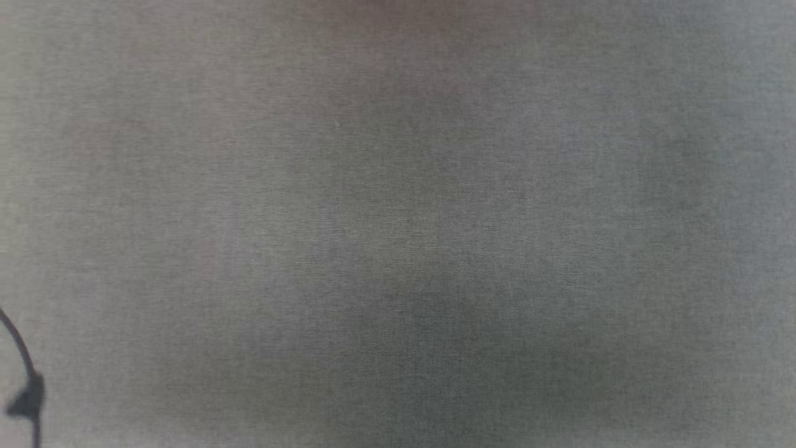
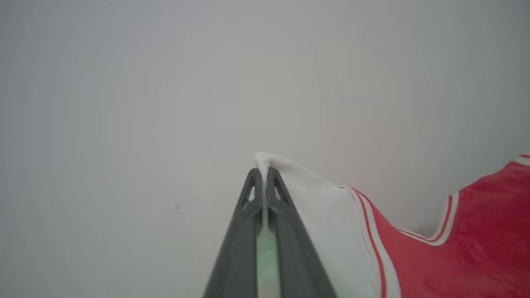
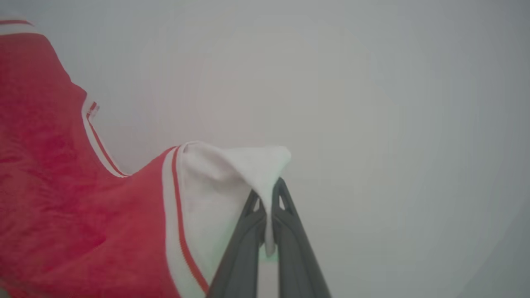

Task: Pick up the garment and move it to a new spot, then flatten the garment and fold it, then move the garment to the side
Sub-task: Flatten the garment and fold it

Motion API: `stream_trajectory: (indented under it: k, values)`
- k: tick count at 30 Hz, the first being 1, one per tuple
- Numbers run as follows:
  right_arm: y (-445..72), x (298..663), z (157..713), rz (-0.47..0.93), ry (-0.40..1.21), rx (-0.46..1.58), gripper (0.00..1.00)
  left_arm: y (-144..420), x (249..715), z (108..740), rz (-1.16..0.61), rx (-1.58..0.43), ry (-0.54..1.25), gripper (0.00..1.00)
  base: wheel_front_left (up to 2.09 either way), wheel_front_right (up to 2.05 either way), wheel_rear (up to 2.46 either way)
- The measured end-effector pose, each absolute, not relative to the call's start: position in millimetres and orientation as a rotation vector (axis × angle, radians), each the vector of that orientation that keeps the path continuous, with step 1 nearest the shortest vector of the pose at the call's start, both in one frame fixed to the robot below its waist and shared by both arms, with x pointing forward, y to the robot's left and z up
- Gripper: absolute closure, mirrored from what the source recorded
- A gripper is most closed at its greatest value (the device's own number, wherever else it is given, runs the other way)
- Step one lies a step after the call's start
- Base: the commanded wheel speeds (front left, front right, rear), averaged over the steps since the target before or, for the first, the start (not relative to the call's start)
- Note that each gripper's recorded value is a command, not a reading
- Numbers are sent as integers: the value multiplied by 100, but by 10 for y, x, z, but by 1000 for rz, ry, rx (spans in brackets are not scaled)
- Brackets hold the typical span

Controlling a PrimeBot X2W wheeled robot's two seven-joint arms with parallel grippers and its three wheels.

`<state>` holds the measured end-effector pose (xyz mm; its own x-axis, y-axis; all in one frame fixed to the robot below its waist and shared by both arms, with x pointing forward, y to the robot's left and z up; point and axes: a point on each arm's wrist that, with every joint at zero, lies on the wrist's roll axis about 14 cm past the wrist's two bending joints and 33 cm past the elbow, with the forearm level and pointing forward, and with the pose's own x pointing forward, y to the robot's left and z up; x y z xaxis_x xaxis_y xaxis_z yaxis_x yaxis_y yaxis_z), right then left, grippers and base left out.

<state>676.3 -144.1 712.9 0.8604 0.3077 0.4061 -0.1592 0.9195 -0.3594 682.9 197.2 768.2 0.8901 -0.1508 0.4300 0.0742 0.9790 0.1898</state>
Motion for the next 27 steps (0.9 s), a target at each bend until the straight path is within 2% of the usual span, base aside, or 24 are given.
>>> stream_trajectory:
  k: [3,11,15,19,27]
  values:
    - [-1444,6741,6569,264,-324,-256,100,2042,6788,7131,-126,203,-311,100,0,0,0]
    - [-1247,6366,5702,331,-49,-73,100,2265,6433,6029,-103,191,43,100,0,0,0]
    - [-1257,6048,5354,372,93,-38,100,2190,6095,5460,-143,160,223,100,0,0,0]
    - [-1293,5573,5019,436,261,-11,100,2291,5544,4883,-161,92,427,100,0,0,0]
    - [-1494,4817,4673,500,468,13,100,2533,4656,4305,-130,3,671,100,0,0,0]
